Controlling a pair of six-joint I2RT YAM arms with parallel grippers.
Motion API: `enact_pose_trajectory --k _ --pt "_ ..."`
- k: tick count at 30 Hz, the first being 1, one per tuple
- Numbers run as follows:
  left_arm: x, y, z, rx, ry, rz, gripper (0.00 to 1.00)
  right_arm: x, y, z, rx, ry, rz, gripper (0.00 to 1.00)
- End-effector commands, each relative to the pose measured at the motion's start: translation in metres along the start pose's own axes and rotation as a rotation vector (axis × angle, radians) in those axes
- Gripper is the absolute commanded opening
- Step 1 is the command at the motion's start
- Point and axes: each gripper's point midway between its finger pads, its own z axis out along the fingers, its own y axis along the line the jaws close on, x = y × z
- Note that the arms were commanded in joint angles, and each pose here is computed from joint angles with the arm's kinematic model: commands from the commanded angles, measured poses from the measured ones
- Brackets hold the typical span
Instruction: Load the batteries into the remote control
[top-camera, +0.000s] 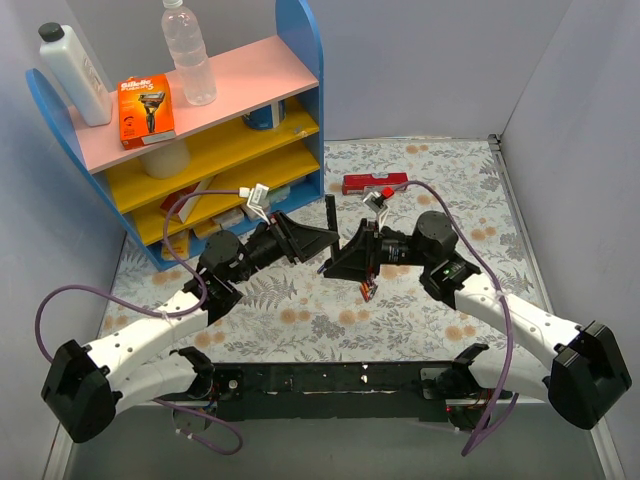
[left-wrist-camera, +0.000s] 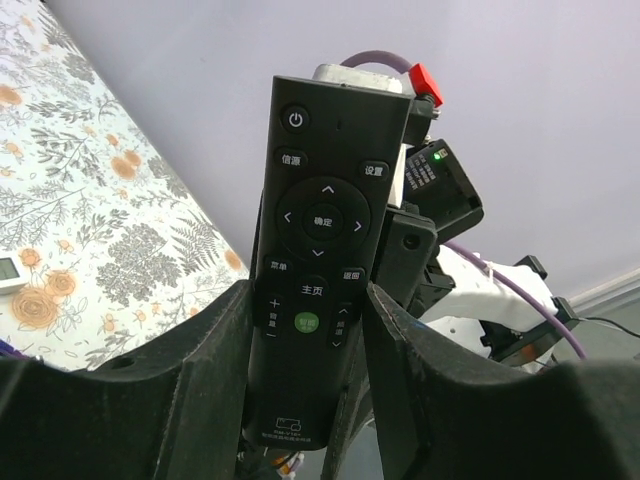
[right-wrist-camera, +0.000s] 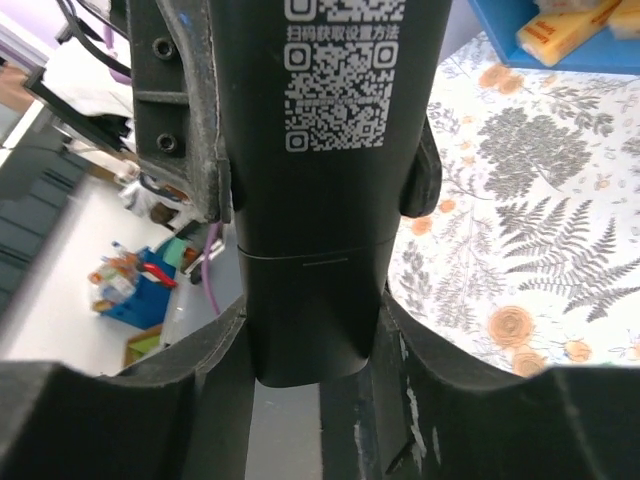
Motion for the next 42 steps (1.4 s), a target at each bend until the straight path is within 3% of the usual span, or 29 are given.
enact_pose_trajectory --k 1,5,6,11,16,24,35,42 --pt "-0.014 -0.014 -0.007 0.006 -0.046 0.05 0.36 -0.018 0.001 0.007 0.035 -0.007 -0.13 0.12" --pt "-0.029 0.008 -0.016 -0.157 -0.109 0.098 0.94 -0.014 -0.024 0.005 0.174 0.024 -0.154 0.03" --pt "-0.033 0.013 -0.021 -0.212 -0.108 0.139 0.98 -0.013 -0.028 0.005 0.199 0.029 -0.154 0.02" --pt "-0.047 0.02 -0.03 -0.332 -0.116 0.225 0.98 -0.001 -0.06 0.007 0.428 0.118 -0.166 0.01" --pt "-0.047 0.039 -0.034 -0.44 -0.114 0.187 0.98 0.017 -0.073 0.023 0.58 0.221 -0.199 0.01" --pt "-0.044 0.094 -0.053 -0.738 -0.167 0.05 0.98 0.005 -0.091 0.02 0.747 0.177 -0.256 0.01" --pt "-0.032 0.089 -0.026 -0.621 -0.106 0.042 0.97 0.014 -0.091 0.024 0.73 0.194 -0.284 0.01" --pt "-0.03 0.102 -0.024 -0.641 -0.114 0.051 0.85 0.018 -0.091 0.029 0.71 0.209 -0.297 0.01"
